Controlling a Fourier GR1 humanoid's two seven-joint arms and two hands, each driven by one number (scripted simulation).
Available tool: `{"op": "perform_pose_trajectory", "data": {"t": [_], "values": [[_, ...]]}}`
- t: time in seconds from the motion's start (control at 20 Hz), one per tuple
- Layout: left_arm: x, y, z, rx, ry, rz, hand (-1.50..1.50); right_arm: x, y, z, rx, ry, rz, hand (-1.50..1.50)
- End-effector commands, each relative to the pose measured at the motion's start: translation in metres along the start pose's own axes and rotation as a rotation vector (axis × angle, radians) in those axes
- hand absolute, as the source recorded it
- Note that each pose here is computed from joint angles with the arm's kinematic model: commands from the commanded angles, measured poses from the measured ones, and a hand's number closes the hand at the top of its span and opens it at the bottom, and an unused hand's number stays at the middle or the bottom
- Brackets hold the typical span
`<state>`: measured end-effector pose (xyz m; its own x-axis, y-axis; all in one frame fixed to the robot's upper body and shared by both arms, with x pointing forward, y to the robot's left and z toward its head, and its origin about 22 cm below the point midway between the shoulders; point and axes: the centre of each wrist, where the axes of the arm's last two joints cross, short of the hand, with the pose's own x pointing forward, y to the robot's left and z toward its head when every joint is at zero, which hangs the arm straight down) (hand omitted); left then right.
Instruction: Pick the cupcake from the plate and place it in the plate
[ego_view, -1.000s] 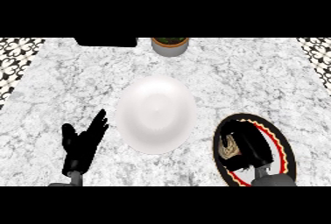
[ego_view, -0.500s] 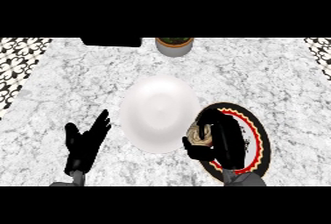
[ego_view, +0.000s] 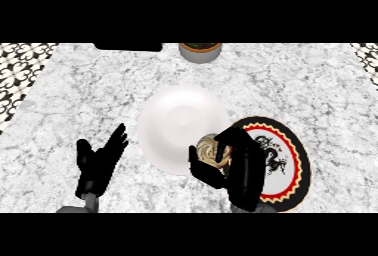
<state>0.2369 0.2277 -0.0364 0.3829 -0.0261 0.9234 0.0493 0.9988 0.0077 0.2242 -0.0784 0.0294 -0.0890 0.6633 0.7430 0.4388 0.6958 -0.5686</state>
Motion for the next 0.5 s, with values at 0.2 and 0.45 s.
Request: {"op": "perform_pose_trajectory", "data": {"t": [0.2, 0.45], "values": [[0.003, 0.002, -0.002, 0.009, -0.002, 0.004, 0.00, -0.001, 0.023, -0.004, -0.215, 0.050, 0.026, 1.50], [0.005, 0.008, 0.005, -0.004, 0.007, 0.005, 0.00, 0.013, 0.034, -0.037, -0.308, 0.099, 0.059, 1.50]]}}
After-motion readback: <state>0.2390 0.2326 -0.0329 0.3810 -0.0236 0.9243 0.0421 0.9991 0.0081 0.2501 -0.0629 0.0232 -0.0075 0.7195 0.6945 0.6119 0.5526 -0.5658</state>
